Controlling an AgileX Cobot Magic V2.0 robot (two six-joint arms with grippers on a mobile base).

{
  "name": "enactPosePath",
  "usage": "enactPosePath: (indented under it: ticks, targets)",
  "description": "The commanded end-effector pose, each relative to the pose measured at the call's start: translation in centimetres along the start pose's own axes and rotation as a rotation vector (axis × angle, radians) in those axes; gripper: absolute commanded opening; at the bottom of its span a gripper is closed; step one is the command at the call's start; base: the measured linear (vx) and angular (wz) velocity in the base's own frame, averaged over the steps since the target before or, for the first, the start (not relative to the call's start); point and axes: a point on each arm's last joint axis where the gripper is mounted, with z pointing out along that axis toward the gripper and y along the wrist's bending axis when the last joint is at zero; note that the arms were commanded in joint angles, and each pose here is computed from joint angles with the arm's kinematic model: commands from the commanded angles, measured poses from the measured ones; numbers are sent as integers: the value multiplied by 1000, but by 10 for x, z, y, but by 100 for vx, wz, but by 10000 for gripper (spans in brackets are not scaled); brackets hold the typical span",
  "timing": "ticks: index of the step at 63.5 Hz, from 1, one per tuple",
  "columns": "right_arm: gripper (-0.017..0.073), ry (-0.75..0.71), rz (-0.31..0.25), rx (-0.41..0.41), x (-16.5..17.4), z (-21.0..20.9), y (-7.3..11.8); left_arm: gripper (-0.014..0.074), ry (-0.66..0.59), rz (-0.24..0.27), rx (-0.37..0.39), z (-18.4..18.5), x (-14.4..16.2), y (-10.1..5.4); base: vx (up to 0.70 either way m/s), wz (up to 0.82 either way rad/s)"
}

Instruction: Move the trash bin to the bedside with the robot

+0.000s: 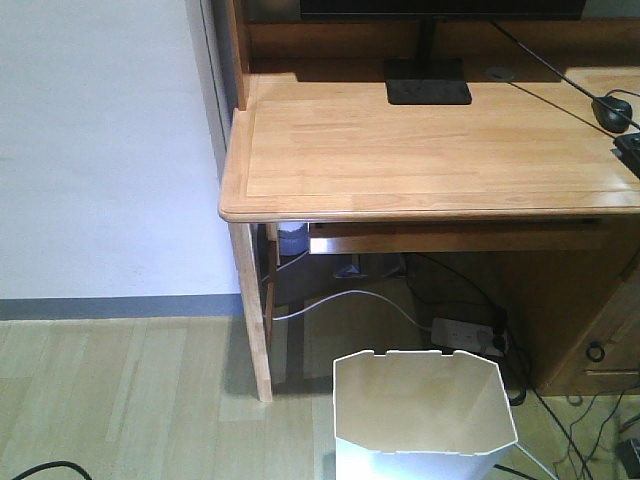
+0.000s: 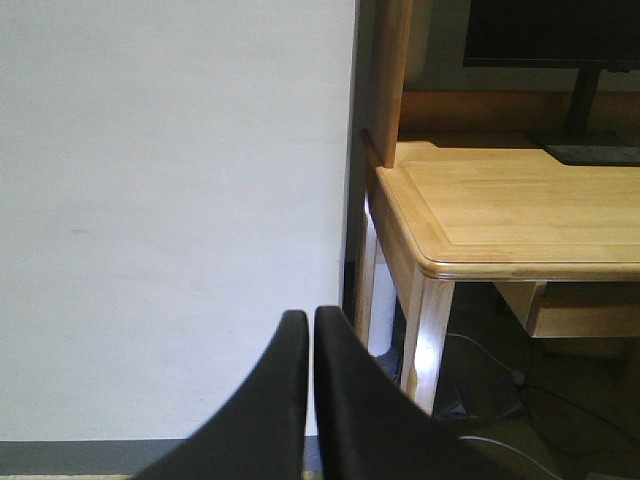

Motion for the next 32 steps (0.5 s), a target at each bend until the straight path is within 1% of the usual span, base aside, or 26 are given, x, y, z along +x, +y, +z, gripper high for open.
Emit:
enactPosePath:
  ticks: [1,32]
  targets:
    - [-10,-75,-9,-1,-2,0,0,-6,-67,-2,10,1,1,-1,0,0]
    - [-10,-75,-9,-1,-2,0,0,-6,-67,-2,10,1,1,-1,0,0]
